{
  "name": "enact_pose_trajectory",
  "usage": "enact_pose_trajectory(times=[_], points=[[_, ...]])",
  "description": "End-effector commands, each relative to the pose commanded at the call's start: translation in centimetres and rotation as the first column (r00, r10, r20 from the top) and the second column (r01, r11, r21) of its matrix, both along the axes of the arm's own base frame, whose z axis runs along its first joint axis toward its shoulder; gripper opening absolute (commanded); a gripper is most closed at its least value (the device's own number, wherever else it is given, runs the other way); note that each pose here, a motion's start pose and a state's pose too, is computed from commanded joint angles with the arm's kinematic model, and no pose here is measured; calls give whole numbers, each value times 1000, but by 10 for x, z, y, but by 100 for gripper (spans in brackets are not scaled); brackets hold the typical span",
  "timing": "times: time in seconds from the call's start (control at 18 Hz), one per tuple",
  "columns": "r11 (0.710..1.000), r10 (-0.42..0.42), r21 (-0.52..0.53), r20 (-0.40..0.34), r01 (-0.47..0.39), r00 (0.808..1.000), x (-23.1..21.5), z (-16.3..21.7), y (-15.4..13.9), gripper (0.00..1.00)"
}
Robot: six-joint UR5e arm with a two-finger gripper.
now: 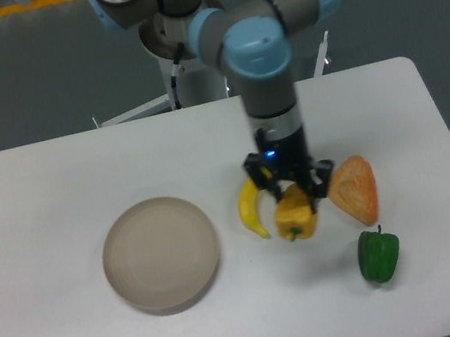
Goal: Pick up the yellow pepper from the plate
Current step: 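Lift the yellow pepper off the plate and carry it toward the orange item, then hold the yellow pepper raised beside the orange item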
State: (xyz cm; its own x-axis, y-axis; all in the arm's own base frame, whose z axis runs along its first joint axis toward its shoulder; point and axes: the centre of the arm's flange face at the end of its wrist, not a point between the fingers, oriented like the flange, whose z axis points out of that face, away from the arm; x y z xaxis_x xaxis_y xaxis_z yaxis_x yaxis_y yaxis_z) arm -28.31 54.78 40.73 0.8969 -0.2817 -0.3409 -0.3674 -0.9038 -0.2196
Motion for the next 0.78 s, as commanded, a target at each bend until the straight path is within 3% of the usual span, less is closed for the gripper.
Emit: enact_pose_trajectory(times=[0.78], points=[[1000, 1, 11, -40, -1, 999, -11, 15, 11, 51]])
